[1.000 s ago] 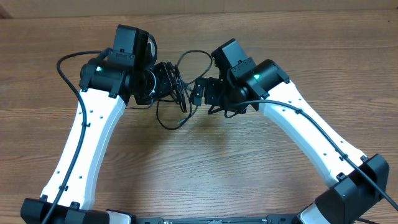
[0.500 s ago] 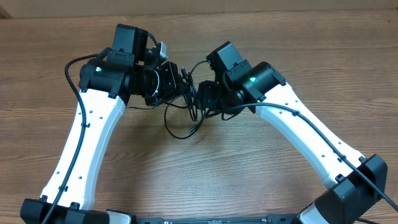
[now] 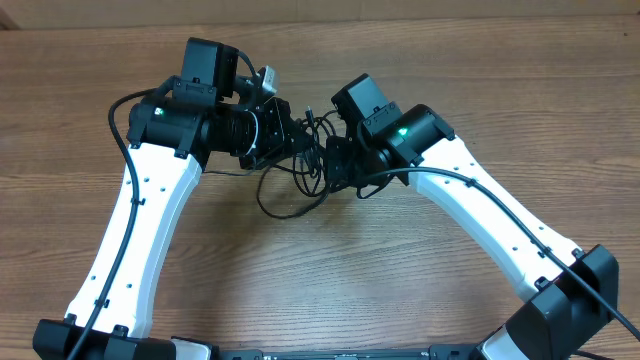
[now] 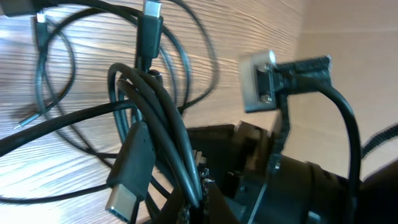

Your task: Untangle cables

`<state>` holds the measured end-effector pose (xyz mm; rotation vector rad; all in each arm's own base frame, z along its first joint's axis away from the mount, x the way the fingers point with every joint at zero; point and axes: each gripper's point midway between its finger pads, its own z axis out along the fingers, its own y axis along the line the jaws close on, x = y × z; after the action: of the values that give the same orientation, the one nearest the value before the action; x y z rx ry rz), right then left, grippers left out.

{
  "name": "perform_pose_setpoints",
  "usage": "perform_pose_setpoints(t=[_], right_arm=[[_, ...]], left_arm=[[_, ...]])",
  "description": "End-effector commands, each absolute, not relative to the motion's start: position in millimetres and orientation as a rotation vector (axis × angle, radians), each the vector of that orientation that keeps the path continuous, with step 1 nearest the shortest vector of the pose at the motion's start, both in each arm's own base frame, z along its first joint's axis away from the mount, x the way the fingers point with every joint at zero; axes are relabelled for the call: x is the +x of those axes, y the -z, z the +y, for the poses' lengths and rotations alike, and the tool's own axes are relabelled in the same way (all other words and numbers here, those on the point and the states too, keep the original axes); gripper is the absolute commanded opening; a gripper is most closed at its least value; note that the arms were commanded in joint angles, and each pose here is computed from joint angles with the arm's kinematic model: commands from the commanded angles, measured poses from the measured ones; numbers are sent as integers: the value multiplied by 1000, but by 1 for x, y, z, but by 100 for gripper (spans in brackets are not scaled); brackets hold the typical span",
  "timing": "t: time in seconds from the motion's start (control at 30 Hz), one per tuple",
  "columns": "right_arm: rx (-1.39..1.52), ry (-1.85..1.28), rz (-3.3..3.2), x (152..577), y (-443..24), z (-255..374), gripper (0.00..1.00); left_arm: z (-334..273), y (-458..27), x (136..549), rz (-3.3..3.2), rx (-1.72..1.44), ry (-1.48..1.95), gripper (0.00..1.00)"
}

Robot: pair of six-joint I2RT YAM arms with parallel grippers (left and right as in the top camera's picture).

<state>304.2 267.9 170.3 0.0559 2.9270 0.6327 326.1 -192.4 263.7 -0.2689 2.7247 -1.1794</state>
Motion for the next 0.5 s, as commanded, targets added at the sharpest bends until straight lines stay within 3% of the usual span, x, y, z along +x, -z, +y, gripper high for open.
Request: perform_pose_setpoints(t=[0.0,0.17,0.47], right_arm=[[64,-591,2922,306,-165,264,4],[65,-587,2914,307,-166,264,4],[218,-463,2878,318,-163,248,4]], left_arm=[[-155,-256,336,2709,-342,827,4],[-90,-219,325,2782,-540,282,4],[-73,-180,307,2868,-574,125,9]])
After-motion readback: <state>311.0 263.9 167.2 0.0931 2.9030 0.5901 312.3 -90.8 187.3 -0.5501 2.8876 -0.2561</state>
